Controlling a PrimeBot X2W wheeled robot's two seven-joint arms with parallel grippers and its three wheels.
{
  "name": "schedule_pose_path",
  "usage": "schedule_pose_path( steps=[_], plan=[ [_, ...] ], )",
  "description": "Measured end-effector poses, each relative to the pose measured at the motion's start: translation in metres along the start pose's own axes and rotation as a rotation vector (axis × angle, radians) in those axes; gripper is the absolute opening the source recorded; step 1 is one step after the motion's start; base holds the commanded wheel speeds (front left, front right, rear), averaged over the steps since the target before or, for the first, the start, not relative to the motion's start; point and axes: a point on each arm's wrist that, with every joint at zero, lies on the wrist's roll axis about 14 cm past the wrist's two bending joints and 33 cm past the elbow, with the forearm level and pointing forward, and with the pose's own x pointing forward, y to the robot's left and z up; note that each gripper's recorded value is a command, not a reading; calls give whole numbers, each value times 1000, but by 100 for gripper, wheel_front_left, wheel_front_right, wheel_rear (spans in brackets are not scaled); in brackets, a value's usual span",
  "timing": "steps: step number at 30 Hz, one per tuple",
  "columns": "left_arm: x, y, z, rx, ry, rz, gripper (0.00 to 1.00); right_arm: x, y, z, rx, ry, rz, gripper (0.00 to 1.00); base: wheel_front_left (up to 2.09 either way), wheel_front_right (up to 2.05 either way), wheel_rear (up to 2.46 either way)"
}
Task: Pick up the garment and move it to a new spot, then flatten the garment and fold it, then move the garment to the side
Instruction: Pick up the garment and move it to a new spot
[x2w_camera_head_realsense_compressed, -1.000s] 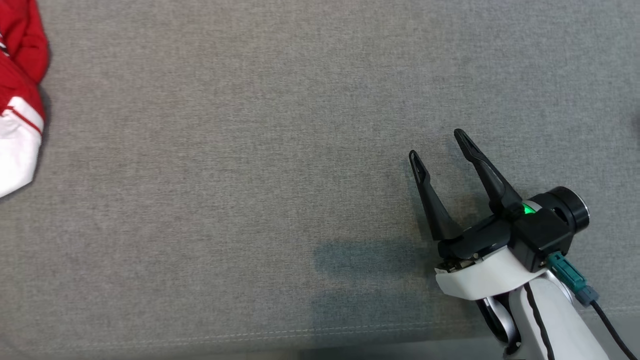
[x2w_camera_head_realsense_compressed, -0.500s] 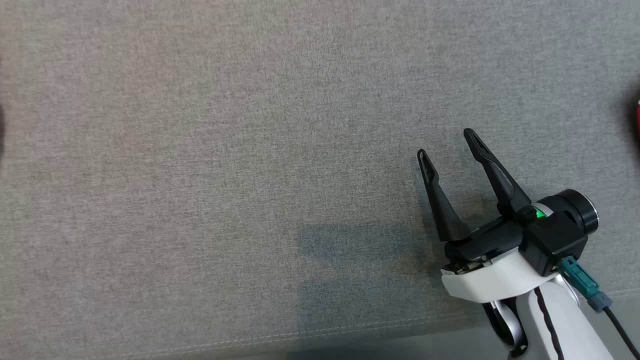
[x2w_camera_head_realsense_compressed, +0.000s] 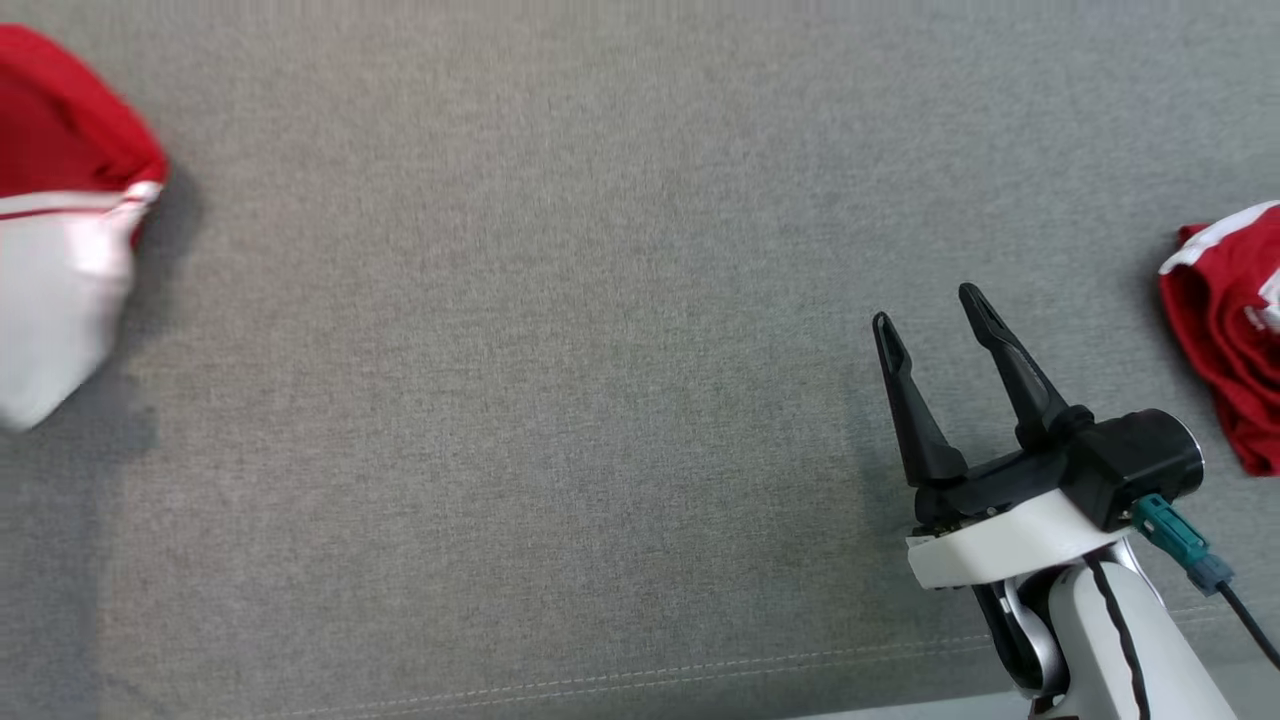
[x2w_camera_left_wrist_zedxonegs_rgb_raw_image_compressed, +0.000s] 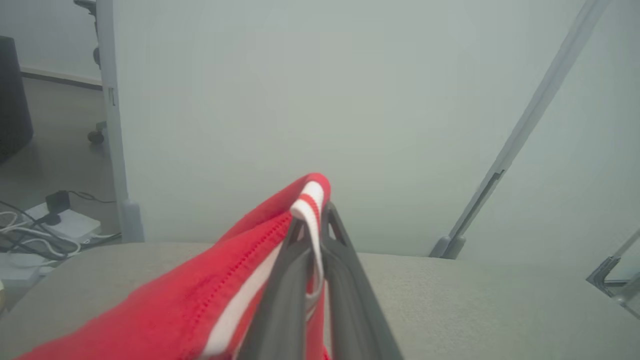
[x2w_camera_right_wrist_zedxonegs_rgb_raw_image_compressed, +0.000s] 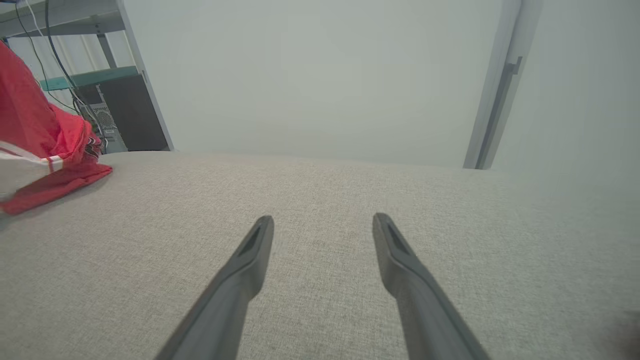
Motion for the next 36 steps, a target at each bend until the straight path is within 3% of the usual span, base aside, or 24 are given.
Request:
schedule_pose_path(
  steps=[7, 12, 18, 22, 23, 24, 28, 36],
  plan=[
    [1, -120, 38, -46, -139, -293, 0, -22, -10, 23, 7, -40, -52, 100, 0, 0, 0],
    [-5, -194, 28, -114, -168, -464, 0, -40, -23, 31, 2, -53, -104, 100, 0, 0, 0],
    [-9, -220, -35, -175, -59, -480, 0, -61, -36, 35, -4, -53, -159, 100, 0, 0, 0],
    [-7, -217, -80, -131, 26, -451, 0, -71, -41, 32, -3, -40, -184, 100, 0, 0, 0],
    [-8, -212, -93, -112, 55, -433, 31, -72, -42, 32, -5, -40, -190, 100, 0, 0, 0],
    [-9, -206, -106, -102, 85, -412, 98, -74, -44, 33, -6, -40, -197, 100, 0, 0, 0],
    [-19, -184, -136, -51, 143, -335, 100, -80, -49, 35, -11, -45, -216, 100, 0, 0, 0],
    [-55, -132, -111, 77, 49, -152, 100, -83, -42, 47, -8, -79, -199, 100, 0, 0, 0]
  ],
)
